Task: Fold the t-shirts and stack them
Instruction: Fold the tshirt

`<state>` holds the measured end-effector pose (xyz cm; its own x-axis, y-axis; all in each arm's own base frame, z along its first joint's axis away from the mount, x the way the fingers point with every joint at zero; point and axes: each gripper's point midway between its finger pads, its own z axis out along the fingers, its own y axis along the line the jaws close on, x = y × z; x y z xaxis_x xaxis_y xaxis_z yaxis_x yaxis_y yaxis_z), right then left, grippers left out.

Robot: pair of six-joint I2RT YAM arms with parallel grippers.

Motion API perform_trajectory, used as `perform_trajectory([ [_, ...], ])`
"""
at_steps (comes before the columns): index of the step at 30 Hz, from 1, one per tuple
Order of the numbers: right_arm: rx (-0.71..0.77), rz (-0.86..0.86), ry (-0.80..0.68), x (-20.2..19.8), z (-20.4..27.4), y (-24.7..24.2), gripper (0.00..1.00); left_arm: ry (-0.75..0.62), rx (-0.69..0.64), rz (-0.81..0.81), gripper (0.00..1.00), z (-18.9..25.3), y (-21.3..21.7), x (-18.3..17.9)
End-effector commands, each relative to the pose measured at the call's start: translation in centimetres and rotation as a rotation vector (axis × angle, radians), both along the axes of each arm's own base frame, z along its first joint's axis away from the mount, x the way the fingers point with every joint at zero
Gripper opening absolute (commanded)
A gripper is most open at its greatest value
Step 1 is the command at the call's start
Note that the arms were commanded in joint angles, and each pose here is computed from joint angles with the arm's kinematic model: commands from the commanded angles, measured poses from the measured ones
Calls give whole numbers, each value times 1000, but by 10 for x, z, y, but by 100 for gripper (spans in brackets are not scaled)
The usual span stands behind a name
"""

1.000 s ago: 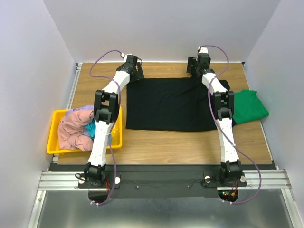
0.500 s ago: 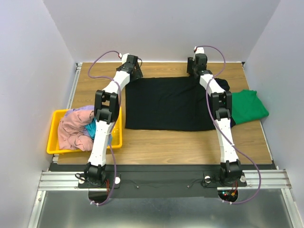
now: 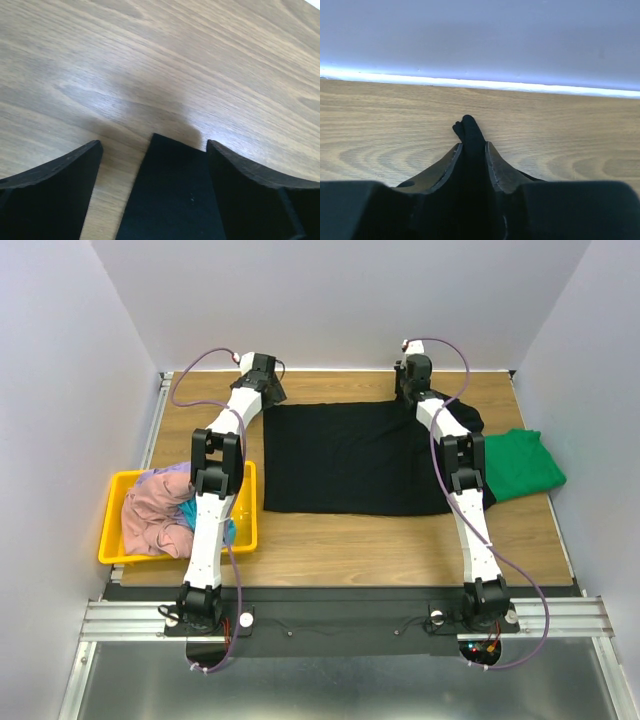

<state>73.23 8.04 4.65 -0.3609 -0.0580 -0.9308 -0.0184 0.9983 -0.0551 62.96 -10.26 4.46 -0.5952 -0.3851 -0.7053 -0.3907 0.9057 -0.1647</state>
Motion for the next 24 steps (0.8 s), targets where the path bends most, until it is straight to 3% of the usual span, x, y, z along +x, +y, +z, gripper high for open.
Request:
perform_trajectory([
  [1,-18,12,22,-4,-19,0,26,-29,-14,17,93,13,-1,6],
  [7,-20,10,36,-8,-22,-1,24,-8,-49,-34,76,-2,-14,6],
  [11,-19,13,44,-10,-23,0,21,-6,-57,-61,71,-10,-23,7],
  [16,-21,-12,21,-8,-20,-4,20,30,-59,-92,37,-20,-28,0],
  [21,-22,-15,24,-10,-19,-5,20,73,-33,-91,33,-33,-27,-13],
  [23,-25,-22,24,-10,-19,-6,20,82,-31,-75,17,-33,-25,-15],
  [24,-23,-21,25,-11,-19,-6,20,76,-34,-78,0,-31,-26,-15],
])
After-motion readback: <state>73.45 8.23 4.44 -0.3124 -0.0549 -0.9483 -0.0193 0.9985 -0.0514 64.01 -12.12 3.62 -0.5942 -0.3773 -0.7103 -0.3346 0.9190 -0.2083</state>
